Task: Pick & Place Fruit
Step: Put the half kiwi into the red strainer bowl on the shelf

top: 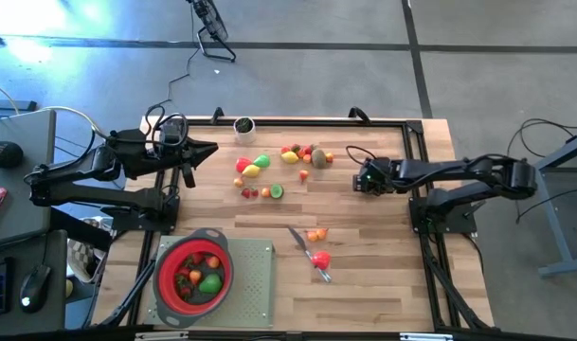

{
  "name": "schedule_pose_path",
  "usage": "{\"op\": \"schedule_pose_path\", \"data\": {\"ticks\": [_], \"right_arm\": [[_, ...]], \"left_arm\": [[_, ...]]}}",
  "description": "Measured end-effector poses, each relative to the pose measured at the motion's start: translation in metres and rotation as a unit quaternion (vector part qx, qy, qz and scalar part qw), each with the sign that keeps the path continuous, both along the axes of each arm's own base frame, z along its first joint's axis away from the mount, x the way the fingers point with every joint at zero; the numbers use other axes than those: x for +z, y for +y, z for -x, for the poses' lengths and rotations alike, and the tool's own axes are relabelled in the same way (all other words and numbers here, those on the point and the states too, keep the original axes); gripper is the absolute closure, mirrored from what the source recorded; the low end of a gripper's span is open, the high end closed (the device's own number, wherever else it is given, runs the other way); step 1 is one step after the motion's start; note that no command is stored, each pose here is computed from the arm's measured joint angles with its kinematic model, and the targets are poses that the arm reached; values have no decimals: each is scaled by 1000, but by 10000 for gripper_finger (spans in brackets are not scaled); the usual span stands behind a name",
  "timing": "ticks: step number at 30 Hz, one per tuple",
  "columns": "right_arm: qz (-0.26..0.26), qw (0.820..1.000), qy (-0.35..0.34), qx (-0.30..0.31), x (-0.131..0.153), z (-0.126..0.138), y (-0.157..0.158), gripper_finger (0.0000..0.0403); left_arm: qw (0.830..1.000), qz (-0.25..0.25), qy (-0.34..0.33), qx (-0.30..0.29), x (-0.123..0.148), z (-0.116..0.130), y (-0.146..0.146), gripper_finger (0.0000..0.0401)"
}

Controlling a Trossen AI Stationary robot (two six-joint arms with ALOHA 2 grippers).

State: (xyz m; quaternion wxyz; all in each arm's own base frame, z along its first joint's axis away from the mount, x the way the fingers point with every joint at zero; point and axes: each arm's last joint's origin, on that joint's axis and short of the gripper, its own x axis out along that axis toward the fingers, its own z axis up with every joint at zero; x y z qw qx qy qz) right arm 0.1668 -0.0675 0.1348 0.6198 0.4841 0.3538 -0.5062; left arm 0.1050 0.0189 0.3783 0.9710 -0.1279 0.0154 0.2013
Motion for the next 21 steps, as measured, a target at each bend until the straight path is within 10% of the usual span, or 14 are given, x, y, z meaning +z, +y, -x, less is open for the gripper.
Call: {"op": "schedule_pose_path", "data": {"ticks": [12,21], "right_arm": [[37,982,-167,75,31,-15,-2,187],[115,906,-376,158,73,-35,-5,189]], "left_arm": [[1000,0,0,0,0,0,0,369],[999,14,-35,1,5,12,-1,369]]}}
